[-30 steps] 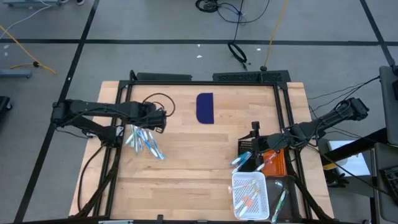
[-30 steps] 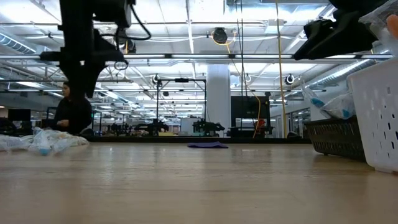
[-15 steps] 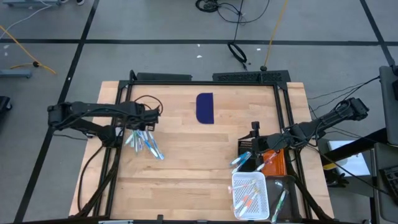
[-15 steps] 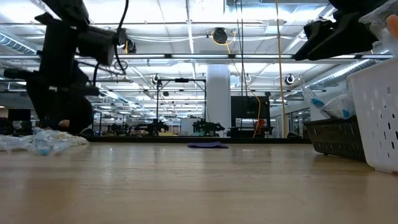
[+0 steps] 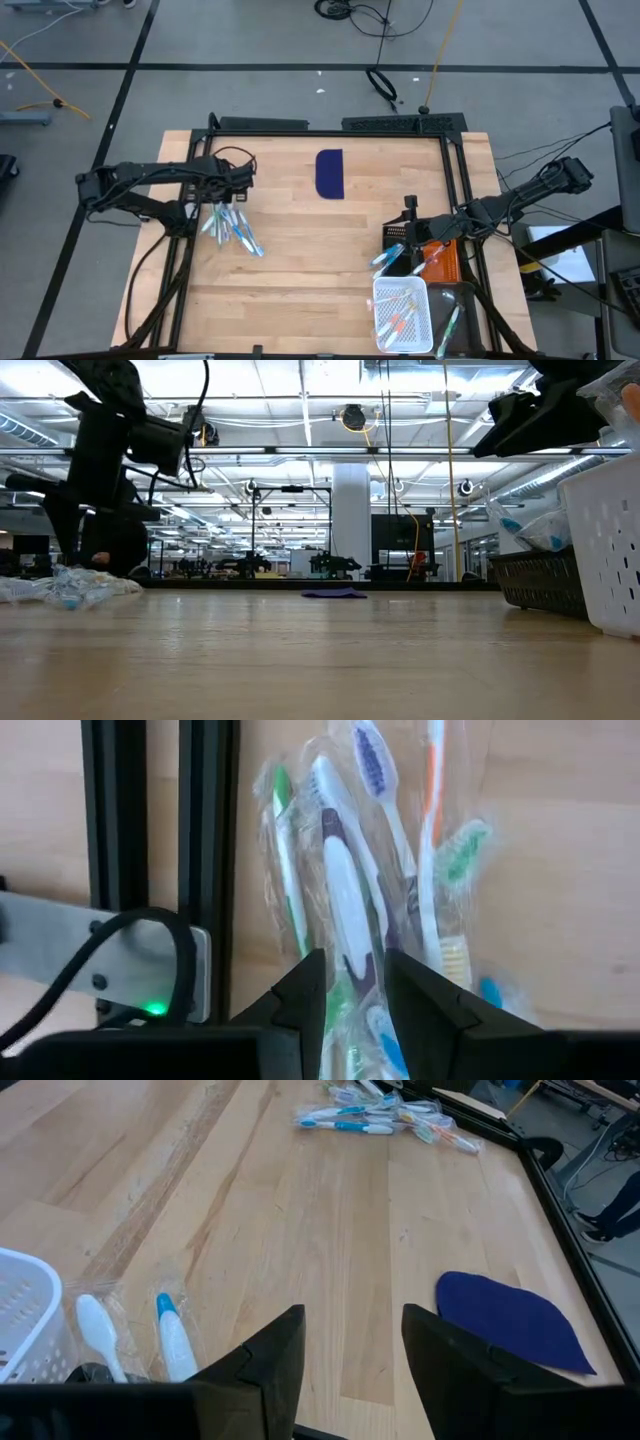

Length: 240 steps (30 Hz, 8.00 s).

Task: Pick & Place Toothbrushes
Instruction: Put the violet toothbrush into the orange basket

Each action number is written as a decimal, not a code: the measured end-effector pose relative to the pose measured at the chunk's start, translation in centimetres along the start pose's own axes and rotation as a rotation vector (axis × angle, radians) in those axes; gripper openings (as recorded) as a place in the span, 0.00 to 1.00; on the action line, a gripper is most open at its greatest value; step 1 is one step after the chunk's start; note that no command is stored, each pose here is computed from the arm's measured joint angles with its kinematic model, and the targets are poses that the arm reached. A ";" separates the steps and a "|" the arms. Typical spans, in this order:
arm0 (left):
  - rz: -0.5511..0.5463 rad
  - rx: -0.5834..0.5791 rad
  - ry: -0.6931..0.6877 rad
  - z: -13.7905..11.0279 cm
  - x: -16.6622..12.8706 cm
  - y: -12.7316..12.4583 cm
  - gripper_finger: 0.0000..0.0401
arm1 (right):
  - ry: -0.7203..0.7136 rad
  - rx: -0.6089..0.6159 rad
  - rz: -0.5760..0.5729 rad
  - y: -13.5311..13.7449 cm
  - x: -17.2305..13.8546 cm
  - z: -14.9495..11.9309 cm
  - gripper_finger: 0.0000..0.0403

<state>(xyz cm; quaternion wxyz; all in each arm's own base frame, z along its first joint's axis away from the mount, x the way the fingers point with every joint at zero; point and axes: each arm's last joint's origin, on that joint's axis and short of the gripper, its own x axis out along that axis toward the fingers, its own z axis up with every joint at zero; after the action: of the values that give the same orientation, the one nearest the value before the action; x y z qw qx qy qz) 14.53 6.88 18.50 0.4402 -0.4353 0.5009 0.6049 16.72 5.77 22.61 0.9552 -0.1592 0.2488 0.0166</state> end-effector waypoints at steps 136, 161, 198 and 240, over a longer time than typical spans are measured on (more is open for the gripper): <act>-1.332 0.996 -1.271 -11.4 -13.4 -19.8 0.02 | -0.580 0.379 -0.067 -5.3 5.1 4.3 0.40; -1.311 1.012 -1.249 -11.4 -13.1 -19.8 0.18 | -0.571 0.309 -0.088 -5.2 5.6 4.2 0.02; -1.234 1.102 -1.185 -11.3 -13.6 -18.2 0.33 | -0.246 0.298 0.260 -2.4 -9.2 0.5 0.02; -1.241 1.057 -1.178 -10.6 -13.7 -18.3 0.33 | 0.184 0.133 0.344 -2.3 -10.6 -1.9 0.02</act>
<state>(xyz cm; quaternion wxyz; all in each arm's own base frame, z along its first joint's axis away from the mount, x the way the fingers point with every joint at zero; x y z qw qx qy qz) 36.38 -2.84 26.39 0.9919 0.0003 0.0922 0.0875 6.77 3.48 26.80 0.9199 -0.0517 0.3593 0.1484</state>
